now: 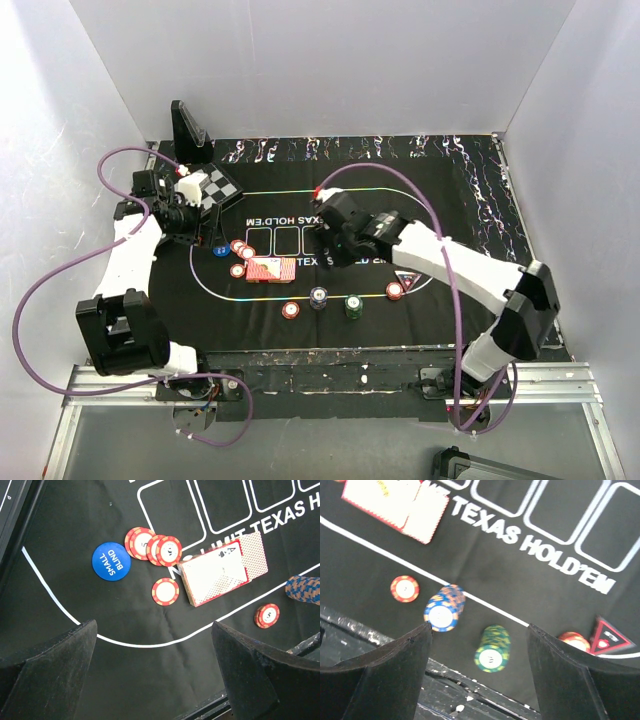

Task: Distribute texas hold em gaming equipment

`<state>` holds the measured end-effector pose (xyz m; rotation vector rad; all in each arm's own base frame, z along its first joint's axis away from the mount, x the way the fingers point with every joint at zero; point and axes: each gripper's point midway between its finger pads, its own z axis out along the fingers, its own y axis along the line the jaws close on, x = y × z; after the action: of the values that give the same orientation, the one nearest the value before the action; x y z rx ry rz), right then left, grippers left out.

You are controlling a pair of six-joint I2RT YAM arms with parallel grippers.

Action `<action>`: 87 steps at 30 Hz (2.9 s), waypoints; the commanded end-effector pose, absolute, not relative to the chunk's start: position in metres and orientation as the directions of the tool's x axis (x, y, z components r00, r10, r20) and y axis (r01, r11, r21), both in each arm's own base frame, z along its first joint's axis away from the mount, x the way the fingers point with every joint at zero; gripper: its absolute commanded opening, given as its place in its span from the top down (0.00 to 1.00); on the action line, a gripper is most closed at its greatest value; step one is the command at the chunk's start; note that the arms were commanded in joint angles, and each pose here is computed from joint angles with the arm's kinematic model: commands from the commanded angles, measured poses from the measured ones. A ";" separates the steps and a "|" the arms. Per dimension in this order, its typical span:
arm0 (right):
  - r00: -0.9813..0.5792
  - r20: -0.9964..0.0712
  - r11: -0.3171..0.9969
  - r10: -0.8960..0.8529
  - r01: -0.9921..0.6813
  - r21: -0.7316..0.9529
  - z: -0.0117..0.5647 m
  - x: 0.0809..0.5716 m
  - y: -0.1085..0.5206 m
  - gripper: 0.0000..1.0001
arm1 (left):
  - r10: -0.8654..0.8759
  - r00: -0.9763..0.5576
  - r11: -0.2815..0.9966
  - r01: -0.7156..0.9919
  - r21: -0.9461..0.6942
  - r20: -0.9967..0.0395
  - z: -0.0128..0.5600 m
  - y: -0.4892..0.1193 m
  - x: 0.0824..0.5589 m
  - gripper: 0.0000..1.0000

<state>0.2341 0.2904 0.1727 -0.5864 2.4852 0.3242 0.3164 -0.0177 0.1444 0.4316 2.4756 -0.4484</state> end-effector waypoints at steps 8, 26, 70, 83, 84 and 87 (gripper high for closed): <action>-0.725 -0.466 0.788 -0.507 -0.609 0.090 0.117 0.197 0.344 0.15 | 0.174 -0.754 0.895 0.389 -0.218 -0.633 0.166 -0.021 0.308 0.00; -0.740 -0.359 0.762 -0.569 -0.639 0.108 0.068 0.176 0.353 0.22 | 0.148 -0.758 0.904 0.365 -0.224 -0.636 0.165 -0.015 0.306 0.00; -0.590 -0.524 0.644 -0.615 -0.758 0.098 0.151 0.211 0.468 0.99 | -0.025 -0.773 0.911 0.244 -0.333 -0.634 0.170 0.030 0.313 0.00; -0.520 -0.578 0.508 -0.628 -0.837 0.202 0.115 0.194 0.555 0.99 | -0.023 -0.778 0.914 0.238 -0.329 -0.628 0.169 0.043 0.307 0.00; -0.519 -0.571 0.508 -0.636 -0.839 0.197 0.108 0.194 0.556 0.99 | -0.020 -0.779 0.914 0.240 -0.327 -0.626 0.168 0.044 0.307 0.00; -0.508 -0.561 0.472 -0.654 -0.853 0.223 0.097 0.184 0.565 0.99 | -0.013 -0.781 0.914 0.244 -0.324 -0.625 0.166 0.043 0.304 0.00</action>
<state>0.1896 0.5384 0.0846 -1.2273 2.4159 0.5591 0.3040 0.0440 0.1559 0.1196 2.4532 -0.5183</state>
